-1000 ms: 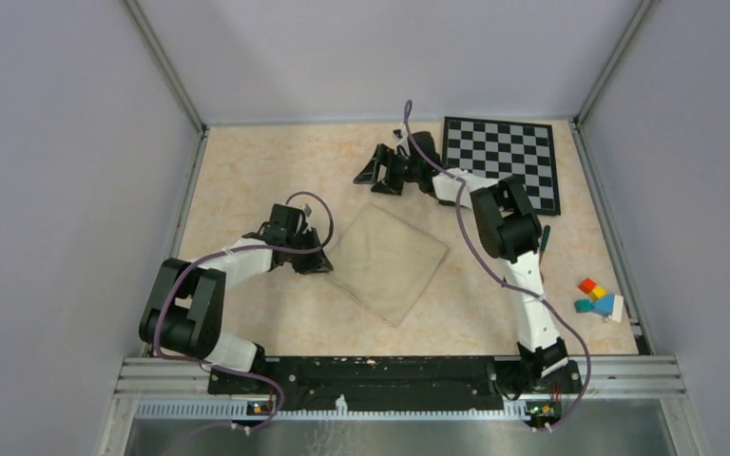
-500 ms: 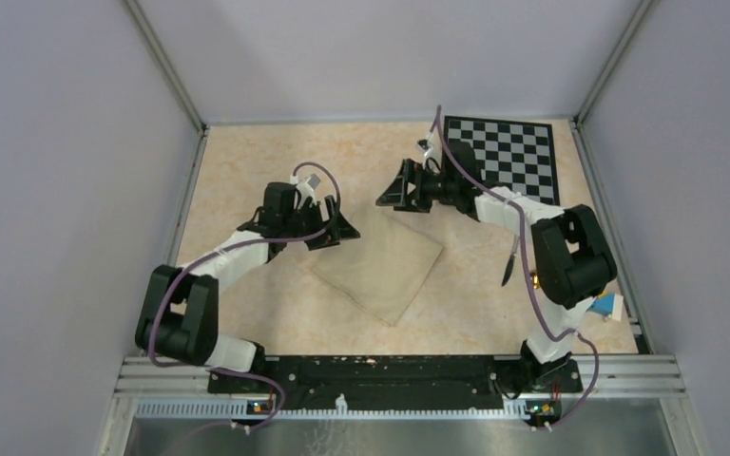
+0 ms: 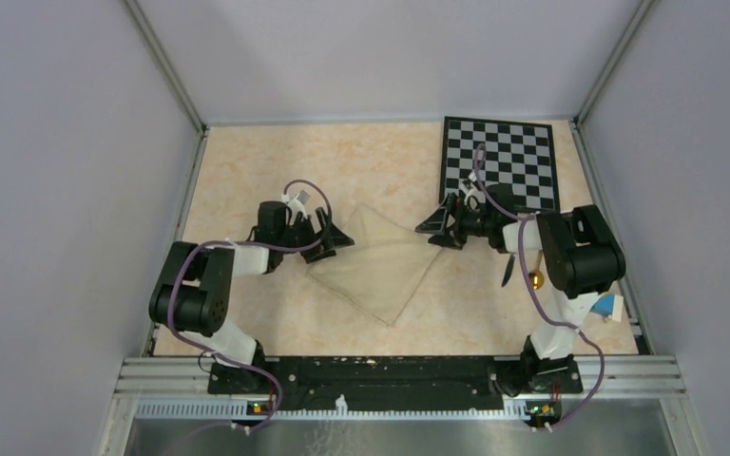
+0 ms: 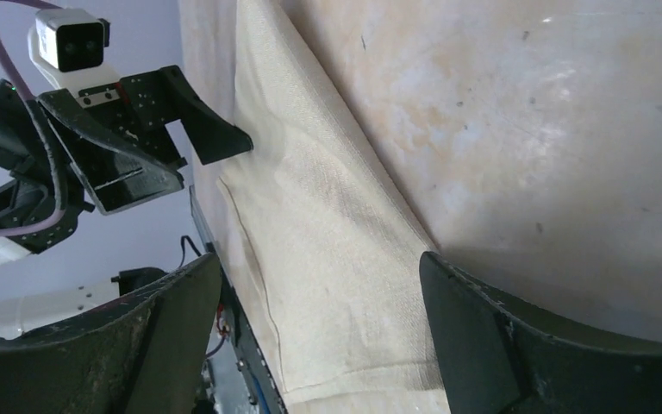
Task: Fold the napkin into a case and place the utensils inside
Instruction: Smooth out the square-folded napkin at the center of the board.
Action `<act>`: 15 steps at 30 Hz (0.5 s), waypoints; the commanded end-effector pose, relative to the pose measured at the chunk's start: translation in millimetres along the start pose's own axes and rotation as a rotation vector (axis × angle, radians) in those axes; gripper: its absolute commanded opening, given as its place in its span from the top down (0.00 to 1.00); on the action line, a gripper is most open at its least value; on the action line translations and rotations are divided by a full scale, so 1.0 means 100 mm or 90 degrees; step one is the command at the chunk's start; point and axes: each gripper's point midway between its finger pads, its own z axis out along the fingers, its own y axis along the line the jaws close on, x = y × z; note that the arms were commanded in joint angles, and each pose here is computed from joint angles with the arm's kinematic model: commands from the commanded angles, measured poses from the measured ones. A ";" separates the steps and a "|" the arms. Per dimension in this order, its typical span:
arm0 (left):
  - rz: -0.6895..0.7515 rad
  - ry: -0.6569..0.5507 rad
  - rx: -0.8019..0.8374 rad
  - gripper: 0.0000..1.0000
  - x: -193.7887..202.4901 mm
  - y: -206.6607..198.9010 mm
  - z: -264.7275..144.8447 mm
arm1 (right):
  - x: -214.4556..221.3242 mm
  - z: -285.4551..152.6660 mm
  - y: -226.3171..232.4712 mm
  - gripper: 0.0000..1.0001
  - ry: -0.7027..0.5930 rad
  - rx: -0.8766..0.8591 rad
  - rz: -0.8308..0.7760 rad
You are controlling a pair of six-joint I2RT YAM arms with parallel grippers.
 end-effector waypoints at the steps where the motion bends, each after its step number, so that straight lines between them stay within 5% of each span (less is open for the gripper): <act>1: -0.073 0.017 -0.126 0.04 0.40 0.67 -0.16 | 0.03 -0.23 -0.34 0.14 -0.030 0.040 -0.015; 7: 0.008 -0.004 -0.090 0.01 0.15 0.21 -0.34 | -0.13 -0.56 -0.05 0.14 -0.062 0.134 -0.097; 11: 0.038 -0.018 -0.013 0.01 -0.02 -0.31 -0.42 | -0.03 -0.40 0.56 0.13 -0.041 0.069 -0.140; 15: 0.022 -0.021 0.001 0.01 -0.03 -0.36 -0.41 | 0.30 0.03 0.85 0.12 0.026 -0.041 -0.117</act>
